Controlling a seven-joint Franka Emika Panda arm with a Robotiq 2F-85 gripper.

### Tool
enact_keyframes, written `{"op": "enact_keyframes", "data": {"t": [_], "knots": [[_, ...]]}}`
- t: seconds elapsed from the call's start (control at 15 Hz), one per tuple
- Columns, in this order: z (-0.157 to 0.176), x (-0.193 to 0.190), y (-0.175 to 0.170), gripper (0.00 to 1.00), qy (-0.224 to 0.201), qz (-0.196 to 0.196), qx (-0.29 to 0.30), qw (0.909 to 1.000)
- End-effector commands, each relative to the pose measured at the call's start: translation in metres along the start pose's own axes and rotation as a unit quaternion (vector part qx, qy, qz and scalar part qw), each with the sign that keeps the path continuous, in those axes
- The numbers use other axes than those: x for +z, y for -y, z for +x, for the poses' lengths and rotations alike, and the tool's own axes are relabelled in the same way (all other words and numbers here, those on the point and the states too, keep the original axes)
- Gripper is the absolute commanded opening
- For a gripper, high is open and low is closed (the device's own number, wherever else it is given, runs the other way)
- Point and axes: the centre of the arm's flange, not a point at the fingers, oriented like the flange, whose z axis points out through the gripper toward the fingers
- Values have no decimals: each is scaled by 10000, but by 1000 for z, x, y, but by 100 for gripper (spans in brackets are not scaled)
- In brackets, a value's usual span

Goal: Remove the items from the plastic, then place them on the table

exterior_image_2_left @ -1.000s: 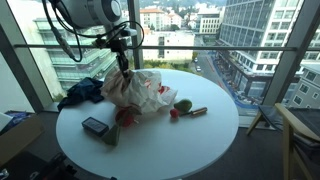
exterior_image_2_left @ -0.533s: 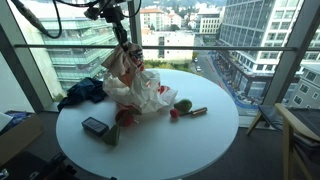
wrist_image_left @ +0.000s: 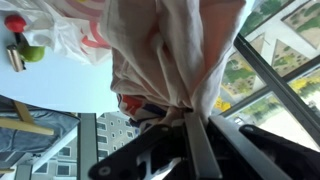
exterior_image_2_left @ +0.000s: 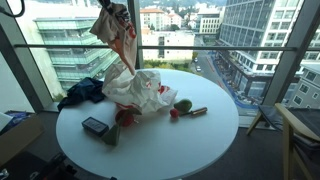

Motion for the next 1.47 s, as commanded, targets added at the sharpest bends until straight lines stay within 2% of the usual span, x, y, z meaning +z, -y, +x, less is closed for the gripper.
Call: {"op": "enact_keyframes", "data": {"t": [0.0, 0.2, 0.4, 0.67, 0.93, 1.0, 1.07, 1.2, 1.4], "knots": [[-14, -19, 47, 2, -699, 697, -196, 9949], [-49, -13, 87, 2, -922, 1336, -718, 9841], [-94, 20, 109, 2, -665, 1613, -1150, 9779], [-144, 79, 108, 2, -58, 1409, -1576, 9774], [-170, 119, 101, 2, 334, 1250, -1756, 9759], [-173, 125, 99, 9, 387, 1217, -1778, 9757], [-174, 130, 97, 32, 437, 1184, -1787, 9758], [-174, 134, 94, 36, 561, 1137, -1776, 9759], [-163, 130, 86, 57, 626, 1086, -1658, 9782]]}}
